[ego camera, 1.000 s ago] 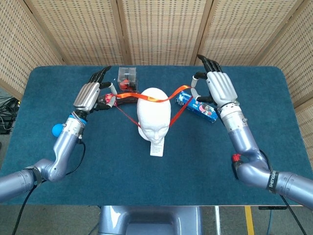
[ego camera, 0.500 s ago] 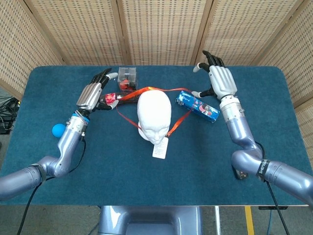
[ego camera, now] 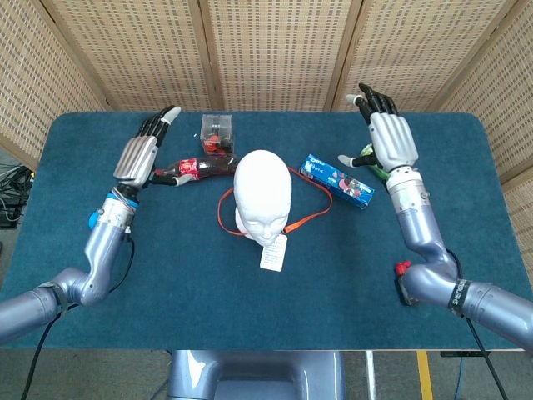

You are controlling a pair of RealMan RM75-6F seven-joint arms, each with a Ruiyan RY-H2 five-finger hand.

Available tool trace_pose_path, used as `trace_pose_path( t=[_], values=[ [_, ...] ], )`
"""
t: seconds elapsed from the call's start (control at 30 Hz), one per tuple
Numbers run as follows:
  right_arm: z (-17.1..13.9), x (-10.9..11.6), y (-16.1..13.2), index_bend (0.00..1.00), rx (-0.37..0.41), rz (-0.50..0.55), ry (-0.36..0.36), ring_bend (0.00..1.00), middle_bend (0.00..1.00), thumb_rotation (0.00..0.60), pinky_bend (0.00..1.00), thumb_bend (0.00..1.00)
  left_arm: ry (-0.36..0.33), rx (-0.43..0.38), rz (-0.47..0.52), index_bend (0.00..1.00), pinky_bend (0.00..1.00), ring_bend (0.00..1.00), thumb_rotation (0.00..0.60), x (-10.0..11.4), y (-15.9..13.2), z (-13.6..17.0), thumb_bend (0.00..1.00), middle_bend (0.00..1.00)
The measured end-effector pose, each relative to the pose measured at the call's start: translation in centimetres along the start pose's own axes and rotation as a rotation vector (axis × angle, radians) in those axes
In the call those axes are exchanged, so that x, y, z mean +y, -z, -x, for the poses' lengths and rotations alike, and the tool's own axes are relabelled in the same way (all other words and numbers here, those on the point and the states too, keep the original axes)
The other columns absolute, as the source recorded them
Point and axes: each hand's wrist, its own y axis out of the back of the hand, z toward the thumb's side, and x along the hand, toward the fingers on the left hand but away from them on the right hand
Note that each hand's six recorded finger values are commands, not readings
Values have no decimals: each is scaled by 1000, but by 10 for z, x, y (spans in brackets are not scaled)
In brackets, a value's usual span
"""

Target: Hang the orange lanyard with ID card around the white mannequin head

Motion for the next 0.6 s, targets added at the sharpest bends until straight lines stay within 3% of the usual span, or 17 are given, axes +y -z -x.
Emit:
trace_pose_path(
  t=[0.03,0.1,0.17,0.27,0.37,0.6],
  values=[
    [-5,5,3,167,0,-11,10,109,283,600,22,155,-4,-2,-28,0,0,0,600,2,3,3,0,0],
    [-13,13,10,158,-2,-34,30,290,442,600,165,324,-21,-5,-104,0,0,0,600,11,11,12,0,0],
    [-23,22,19,138,-10,-68,60,465,578,600,455,507,-41,5,-157,0,0,0,600,20,22,26,0,0],
    [-42,34,38,114,-37,-116,98,590,686,600,730,687,-62,30,-208,0,0,0,600,33,40,53,0,0],
    [-67,37,59,113,-76,-157,84,630,724,600,813,749,-69,63,-249,0,0,0,600,43,53,82,0,0],
    [-123,23,95,137,-135,-236,-40,642,740,600,832,796,-69,162,-354,0,0,0,600,54,73,143,0,0]
  ],
)
